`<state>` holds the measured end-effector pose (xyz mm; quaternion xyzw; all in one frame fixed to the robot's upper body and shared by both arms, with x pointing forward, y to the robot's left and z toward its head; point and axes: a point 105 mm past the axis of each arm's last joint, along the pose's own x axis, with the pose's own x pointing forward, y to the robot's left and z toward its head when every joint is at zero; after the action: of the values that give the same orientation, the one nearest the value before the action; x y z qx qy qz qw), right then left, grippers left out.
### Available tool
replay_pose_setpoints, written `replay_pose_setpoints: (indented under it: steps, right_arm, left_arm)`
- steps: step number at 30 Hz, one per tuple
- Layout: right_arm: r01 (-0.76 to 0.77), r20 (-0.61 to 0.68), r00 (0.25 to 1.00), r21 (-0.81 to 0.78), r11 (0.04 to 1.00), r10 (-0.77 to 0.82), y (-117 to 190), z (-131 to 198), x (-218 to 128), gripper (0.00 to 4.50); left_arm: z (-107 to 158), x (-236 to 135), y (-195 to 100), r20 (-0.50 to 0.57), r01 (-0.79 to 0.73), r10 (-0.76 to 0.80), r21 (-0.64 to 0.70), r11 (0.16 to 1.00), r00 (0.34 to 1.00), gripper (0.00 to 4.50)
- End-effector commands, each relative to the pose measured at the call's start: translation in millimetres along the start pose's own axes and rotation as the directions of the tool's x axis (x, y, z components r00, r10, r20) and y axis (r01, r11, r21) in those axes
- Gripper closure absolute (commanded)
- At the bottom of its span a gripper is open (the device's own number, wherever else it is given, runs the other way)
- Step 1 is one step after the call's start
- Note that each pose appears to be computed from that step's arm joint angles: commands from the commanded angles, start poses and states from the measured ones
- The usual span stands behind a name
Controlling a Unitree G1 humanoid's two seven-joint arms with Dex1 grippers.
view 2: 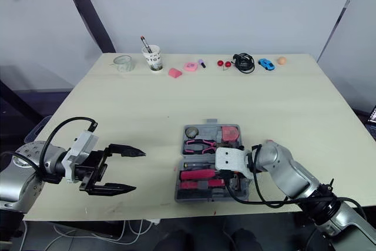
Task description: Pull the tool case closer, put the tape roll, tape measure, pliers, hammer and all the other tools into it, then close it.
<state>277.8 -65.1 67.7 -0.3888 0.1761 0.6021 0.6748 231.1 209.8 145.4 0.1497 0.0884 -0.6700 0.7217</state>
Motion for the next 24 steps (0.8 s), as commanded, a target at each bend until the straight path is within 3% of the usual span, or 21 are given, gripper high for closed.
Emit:
replay_pose_setpoints:
  steps: [1, 8, 14, 18, 21, 24]
  right_arm:
    - [0.027, 0.019, 0.999, -0.039, 0.999, -0.026, -5.6, 7.7, -1.0, 4.43]
    - [0.020, 0.036, 0.999, -0.058, 0.998, -0.018, -4.2, 11.6, 2.8, 4.43]
    - [0.036, 0.030, 0.999, -0.061, 0.997, -0.034, -6.7, 8.6, -2.1, 1.92]
    - [0.018, 0.067, 0.998, -0.023, 1.000, -0.017, -5.1, 13.3, -6.5, 1.92]
    - [0.033, 0.167, 0.985, 0.018, 0.999, -0.036, -8.6, 25.7, -6.1, 1.92]
    - [0.031, 0.246, 0.968, 0.061, 0.998, -0.045, -10.3, 34.5, -3.8, 2.73]
  left_arm:
    - [6.7, 3.6, -7.5, 0.003, 0.068, -0.068, 0.042, 0.997, 0.998, 0.00]
    - [7.4, 5.4, -8.3, 0.011, 0.065, -0.066, 0.040, 0.997, 0.998, 0.00]
    - [14.6, 8.2, -7.6, 0.035, 0.067, -0.069, 0.043, 0.997, 0.997, 0.00]
    - [21.3, 11.9, -7.3, 0.048, 0.077, -0.080, 0.056, 0.995, 0.996, 0.00]
    - [22.2, 12.5, -6.9, 0.050, 0.078, -0.081, 0.058, 0.995, 0.995, 0.00]
    - [23.0, 14.0, -6.6, 0.056, 0.079, -0.082, 0.059, 0.995, 0.995, 0.00]
